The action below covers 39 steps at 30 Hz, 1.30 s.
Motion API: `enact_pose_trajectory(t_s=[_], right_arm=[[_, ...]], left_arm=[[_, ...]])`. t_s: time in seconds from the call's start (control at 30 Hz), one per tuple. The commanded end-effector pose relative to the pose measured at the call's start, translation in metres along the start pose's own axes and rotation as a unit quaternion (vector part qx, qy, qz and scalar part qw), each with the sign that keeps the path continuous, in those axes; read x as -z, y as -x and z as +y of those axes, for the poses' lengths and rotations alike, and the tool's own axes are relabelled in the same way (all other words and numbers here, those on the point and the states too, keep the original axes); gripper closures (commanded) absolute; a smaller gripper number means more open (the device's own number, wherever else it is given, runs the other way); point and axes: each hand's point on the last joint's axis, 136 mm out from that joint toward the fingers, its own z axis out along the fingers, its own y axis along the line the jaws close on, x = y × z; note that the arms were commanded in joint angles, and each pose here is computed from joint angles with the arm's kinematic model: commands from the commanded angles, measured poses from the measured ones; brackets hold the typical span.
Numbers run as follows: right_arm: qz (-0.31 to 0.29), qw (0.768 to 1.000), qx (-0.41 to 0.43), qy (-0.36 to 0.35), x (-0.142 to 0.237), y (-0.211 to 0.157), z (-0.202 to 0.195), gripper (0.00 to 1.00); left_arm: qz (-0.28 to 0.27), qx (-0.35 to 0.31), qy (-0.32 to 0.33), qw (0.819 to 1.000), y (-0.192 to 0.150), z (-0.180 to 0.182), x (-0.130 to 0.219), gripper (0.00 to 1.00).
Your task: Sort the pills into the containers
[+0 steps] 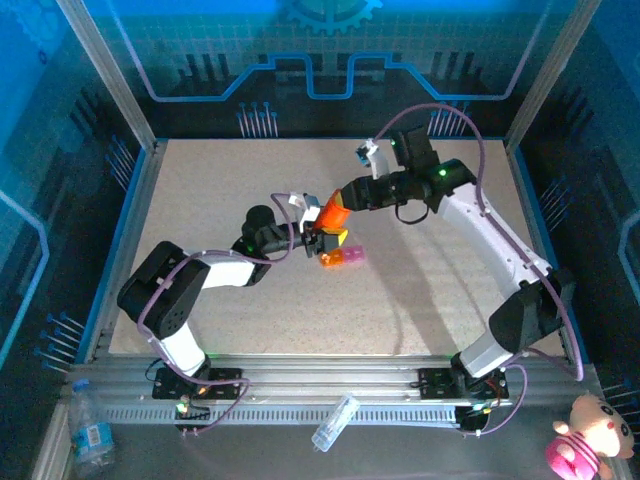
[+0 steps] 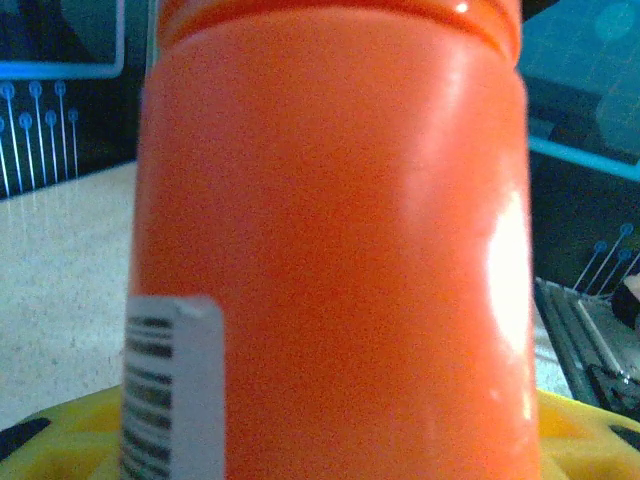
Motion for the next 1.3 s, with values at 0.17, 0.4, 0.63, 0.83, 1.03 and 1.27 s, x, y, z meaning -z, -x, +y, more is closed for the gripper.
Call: enact_pose_trajectory(t_s=[0.17, 0.4, 0.63, 0.83, 1.03, 1.27], right_arm=[[-0.004, 0.995, -0.101, -0.017, -0.033, -0.02, 0.0, 0.59], [-0.041, 0.997, -0.07, 0.001, 0.006, 0.003, 0.002, 0.37], [-0.054, 0.998, 0.025, 0.027, 0.054, 0.013, 0.02, 0.24], [-0.025, 0.99, 0.127, 0.048, 0.067, 0.012, 0.029, 0.21], [0.013, 0.981, 0.178, 0.081, 0.068, 0.011, 0.038, 0.2], [0.059, 0.977, 0.181, 0.09, 0.053, 0.006, 0.032, 0.2]], left_arm=[[-0.074, -0.078, -0.002, 0.994, 0.047, -0.01, -0.001, 1.0], [-0.075, -0.075, -0.006, 0.994, 0.045, -0.012, 0.0, 1.0], [-0.068, -0.06, -0.032, 0.995, 0.046, -0.021, 0.0, 1.0], [-0.045, -0.037, -0.071, 0.996, 0.043, -0.033, -0.001, 1.0], [-0.025, -0.02, -0.098, 0.995, 0.041, -0.043, -0.001, 1.0], [-0.011, -0.006, -0.121, 0.993, 0.039, -0.05, -0.001, 1.0]])
